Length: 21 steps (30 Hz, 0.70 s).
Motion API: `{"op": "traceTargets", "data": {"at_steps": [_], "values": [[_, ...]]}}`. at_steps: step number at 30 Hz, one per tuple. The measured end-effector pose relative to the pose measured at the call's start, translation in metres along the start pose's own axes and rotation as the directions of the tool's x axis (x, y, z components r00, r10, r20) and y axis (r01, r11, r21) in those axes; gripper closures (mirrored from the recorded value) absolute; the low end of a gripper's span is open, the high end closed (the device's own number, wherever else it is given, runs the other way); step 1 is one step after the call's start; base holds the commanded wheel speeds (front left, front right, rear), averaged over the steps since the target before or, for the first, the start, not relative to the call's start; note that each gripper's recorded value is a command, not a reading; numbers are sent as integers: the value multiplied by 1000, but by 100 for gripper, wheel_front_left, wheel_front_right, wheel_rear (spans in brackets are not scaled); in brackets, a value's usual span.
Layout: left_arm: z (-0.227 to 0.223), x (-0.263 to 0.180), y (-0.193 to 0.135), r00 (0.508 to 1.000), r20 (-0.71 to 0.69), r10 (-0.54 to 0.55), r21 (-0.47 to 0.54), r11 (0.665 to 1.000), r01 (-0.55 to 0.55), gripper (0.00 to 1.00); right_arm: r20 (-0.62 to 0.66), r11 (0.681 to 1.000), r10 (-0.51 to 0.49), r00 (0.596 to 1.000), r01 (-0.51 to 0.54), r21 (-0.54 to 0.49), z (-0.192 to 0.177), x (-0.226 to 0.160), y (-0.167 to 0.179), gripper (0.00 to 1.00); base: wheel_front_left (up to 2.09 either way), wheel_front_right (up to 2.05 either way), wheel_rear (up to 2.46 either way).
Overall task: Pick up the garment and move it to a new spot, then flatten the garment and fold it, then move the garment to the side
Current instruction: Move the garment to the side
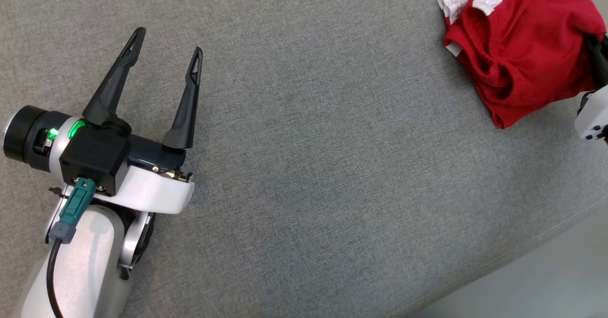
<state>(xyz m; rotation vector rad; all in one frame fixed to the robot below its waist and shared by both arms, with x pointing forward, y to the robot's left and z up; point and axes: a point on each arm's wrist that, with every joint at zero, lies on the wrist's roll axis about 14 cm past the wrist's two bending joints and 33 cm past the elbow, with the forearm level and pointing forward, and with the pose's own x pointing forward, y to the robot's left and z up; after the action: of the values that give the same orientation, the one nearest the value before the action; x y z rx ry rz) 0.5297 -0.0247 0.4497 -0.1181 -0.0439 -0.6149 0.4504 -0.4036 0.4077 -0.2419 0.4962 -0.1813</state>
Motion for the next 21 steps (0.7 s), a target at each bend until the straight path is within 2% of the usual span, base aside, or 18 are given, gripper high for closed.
{"op": "traceTargets", "data": {"at_steps": [6, 13, 16, 21], "values": [[9, -2, -1, 1000, 13, 7, 6, 1000, -7, 0, 18, 997, -56, 998, 55, 47, 6, -5, -16, 0, 0, 0, 0], [24, -19, 3, 997, 28, 68, -6, 998, -67, 0, 180, 986, -88, 980, 60, 153, 44, -25, -20, 0, 0, 0, 0], [32, -30, 8, 993, 37, 110, -4, 994, -110, 0, 257, 983, -87, 962, 41, 181, 60, -37, -12, 0, 0, 0, 0], [49, -53, 13, 982, 56, 178, -15, 984, -178, 0, 375, 976, -43, 926, -42, 216, 78, -60, 26, 0, 0, 0, 0]]}}
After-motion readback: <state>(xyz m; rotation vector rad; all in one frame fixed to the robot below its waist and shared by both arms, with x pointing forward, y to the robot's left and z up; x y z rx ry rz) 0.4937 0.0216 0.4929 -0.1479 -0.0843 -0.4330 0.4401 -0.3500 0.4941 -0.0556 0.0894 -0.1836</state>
